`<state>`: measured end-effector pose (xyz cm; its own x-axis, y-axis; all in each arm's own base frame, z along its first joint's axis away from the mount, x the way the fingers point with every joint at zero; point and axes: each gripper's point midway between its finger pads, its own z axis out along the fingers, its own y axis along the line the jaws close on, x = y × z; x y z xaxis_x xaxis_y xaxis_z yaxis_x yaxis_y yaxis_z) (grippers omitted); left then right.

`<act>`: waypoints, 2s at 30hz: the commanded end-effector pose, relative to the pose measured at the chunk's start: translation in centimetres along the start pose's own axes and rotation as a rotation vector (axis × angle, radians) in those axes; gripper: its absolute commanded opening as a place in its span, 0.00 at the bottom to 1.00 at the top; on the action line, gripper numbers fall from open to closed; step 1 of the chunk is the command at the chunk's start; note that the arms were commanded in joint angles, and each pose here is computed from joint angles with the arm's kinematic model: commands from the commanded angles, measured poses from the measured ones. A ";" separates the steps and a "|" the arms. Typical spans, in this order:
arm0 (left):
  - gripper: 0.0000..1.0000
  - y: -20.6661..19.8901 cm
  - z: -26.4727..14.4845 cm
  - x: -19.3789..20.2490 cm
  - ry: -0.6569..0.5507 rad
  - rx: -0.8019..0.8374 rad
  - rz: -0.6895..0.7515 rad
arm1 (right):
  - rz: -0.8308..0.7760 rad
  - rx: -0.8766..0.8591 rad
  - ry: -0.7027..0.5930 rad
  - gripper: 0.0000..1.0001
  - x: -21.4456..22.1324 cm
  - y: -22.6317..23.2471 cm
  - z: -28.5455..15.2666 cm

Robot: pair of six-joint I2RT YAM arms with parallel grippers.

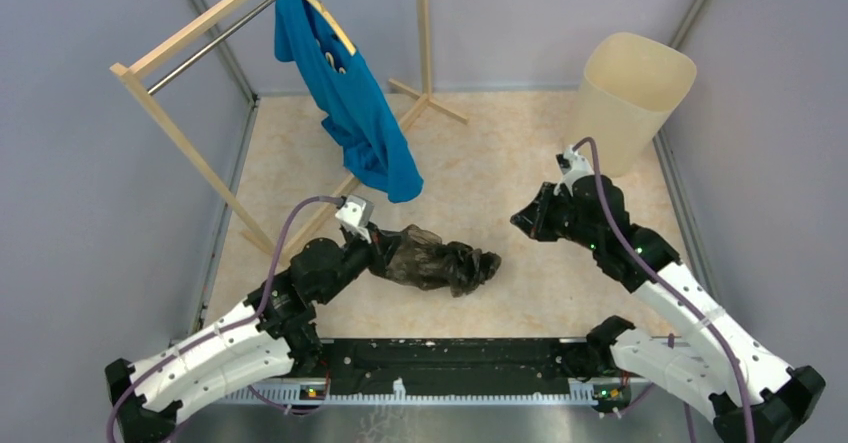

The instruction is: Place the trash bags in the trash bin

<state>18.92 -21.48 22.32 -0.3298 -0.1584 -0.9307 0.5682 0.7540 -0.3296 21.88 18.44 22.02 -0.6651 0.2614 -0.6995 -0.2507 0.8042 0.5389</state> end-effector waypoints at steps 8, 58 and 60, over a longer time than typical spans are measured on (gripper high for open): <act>0.00 0.4 1.3 5.7 0.195 -0.025 -0.055 | -0.302 -0.141 0.433 0.45 8.4 2.1 3.7; 0.00 -8.4 -0.3 -4.5 -0.040 0.441 0.331 | -0.713 -1.062 0.011 0.70 6.5 13.7 6.8; 0.00 -8.4 -0.4 -4.8 -0.044 0.440 0.325 | -0.683 -1.064 0.018 0.59 6.4 13.9 6.7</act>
<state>15.71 -26.91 26.67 -0.1050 0.0573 -0.9928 0.8915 0.4478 -0.0685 18.53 33.35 17.19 -0.2704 -0.1665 -0.9483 -0.9624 0.0203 0.2708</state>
